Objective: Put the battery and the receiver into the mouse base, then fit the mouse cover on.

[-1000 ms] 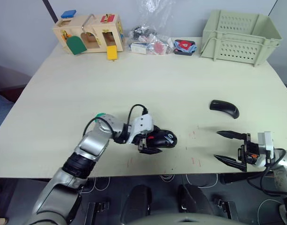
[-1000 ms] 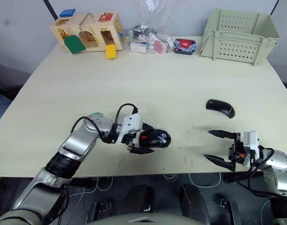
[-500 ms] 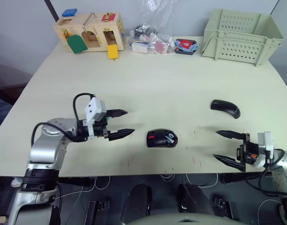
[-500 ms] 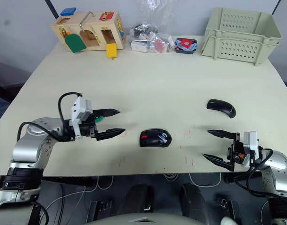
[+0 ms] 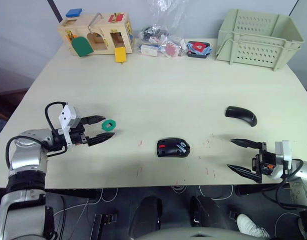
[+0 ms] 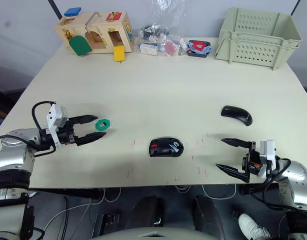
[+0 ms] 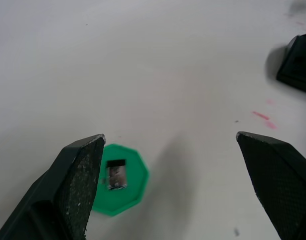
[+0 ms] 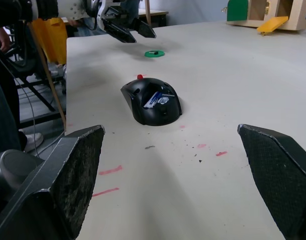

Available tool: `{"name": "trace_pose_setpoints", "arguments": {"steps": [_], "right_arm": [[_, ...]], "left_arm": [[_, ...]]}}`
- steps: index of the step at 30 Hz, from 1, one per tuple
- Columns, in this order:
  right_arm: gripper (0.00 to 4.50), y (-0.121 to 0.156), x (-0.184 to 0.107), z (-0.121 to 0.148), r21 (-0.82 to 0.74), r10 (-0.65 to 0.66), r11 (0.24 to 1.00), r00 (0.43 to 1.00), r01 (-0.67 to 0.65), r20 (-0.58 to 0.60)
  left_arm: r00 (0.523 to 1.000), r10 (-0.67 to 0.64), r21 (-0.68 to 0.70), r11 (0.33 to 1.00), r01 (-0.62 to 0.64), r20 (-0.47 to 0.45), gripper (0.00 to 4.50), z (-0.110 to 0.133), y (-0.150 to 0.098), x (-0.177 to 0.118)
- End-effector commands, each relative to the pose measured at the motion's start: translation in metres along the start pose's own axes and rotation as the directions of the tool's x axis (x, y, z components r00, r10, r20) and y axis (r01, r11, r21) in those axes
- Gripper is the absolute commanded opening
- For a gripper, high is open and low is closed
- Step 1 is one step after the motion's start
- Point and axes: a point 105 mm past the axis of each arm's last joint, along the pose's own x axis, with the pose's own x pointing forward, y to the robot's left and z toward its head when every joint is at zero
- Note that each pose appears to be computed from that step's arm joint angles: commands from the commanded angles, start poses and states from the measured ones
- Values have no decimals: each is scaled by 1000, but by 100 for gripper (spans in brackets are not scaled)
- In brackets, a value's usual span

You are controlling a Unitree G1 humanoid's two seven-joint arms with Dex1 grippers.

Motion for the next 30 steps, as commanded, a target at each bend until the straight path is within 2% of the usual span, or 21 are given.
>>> {"name": "trace_pose_setpoints", "arguments": {"steps": [1, 2, 3, 5, 8, 30], "right_arm": [[450, -3, 2, 9, -51, 0, 999, 1000, 1, 24], [450, -3, 3, 10, -52, 0, 999, 1000, 2, 25], [450, -4, 3, 10, -53, -1, 999, 1000, 2, 25], [450, -4, 3, 10, -56, -2, 998, 1000, 3, 26], [450, -4, 4, 10, -59, -4, 998, 1000, 5, 26], [450, -3, 5, 10, -71, -7, 997, 1000, 9, 28]], "left_arm": [[999, 32, 35, 999, -32, -6, 447, 5, 13, -6], [999, 32, 37, 999, -32, -6, 410, 5, 14, -6], [1000, 29, 38, 999, -29, -6, 394, 5, 14, -5], [1000, 31, 42, 999, -31, -2, 321, 4, 16, -5], [999, 47, 58, 997, -46, -8, 172, 3, 19, -5], [997, 29, 77, 997, -24, -65, 172, -10, 21, 7]]}}
